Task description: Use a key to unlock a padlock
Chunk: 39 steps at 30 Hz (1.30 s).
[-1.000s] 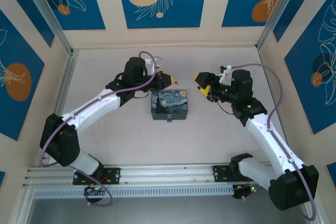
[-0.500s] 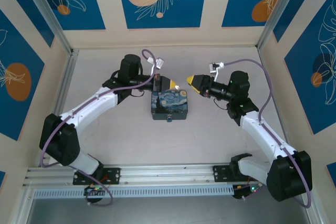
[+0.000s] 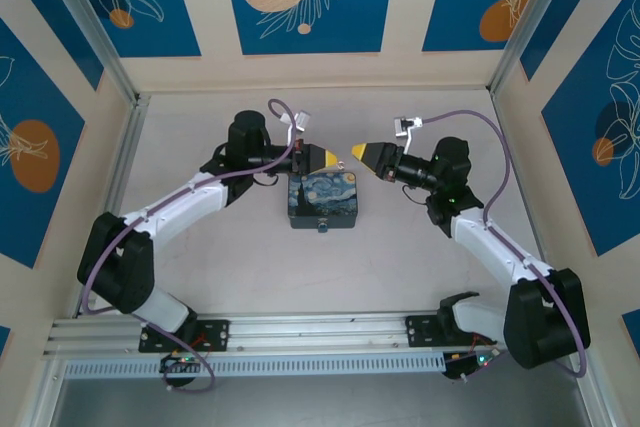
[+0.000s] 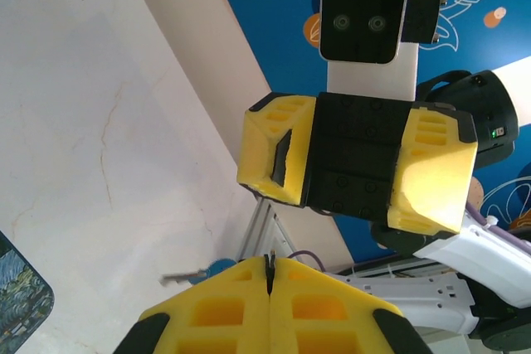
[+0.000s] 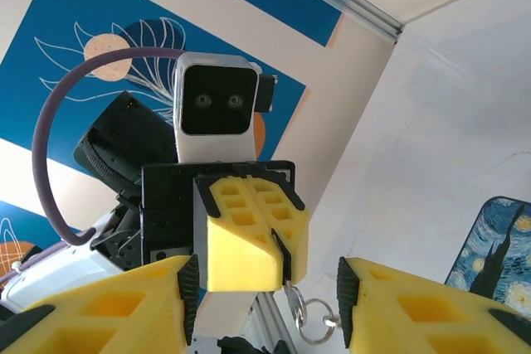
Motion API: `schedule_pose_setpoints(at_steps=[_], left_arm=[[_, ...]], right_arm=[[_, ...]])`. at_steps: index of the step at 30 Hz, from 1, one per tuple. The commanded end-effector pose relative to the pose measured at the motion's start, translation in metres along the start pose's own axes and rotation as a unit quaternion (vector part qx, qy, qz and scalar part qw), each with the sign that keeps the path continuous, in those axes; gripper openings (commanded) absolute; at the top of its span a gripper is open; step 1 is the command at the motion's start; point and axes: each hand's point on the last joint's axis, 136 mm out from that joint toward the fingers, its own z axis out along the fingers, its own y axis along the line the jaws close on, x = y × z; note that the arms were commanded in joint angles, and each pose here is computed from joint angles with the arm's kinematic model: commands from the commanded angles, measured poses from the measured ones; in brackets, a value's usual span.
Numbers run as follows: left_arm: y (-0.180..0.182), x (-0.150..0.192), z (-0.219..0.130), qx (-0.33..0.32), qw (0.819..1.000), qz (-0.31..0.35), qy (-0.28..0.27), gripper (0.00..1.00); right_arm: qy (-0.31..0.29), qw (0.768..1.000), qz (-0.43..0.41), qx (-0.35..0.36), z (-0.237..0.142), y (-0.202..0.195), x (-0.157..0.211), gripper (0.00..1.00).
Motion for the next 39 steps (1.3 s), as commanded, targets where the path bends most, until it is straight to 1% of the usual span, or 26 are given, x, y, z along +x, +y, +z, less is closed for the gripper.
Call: schedule_pose_setpoints(at_steps=[1,12,21,26,39], left_arm=[[-0.007,-0.007,-0.002,0.016,1.0,0.004,-0.018,0.0],[-0.004,-0.011,-0.002,0.011,1.0,0.001,-0.03,0.0],[0.002,-0.013,0.0,0.005,0.999,-0.004,-0.033,0.0],[0.004,-0.012,0.001,0.004,0.999,-0.006,-0.033,0.0],[0.009,-0.01,0.0,-0.004,0.999,-0.01,-0.035,0.0]], right_arm=[[0.006,1.0,-0.009,-0.02,0.005,0.004,0.004,0.49],[0.024,1.0,0.004,-0.016,0.019,-0.007,0.021,0.46],[0.024,1.0,0.016,-0.007,0.018,-0.018,0.028,0.39],[0.021,1.0,0.017,-0.007,0.018,-0.019,0.028,0.34],[0.022,0.999,0.027,-0.013,0.025,-0.021,0.024,0.28]])
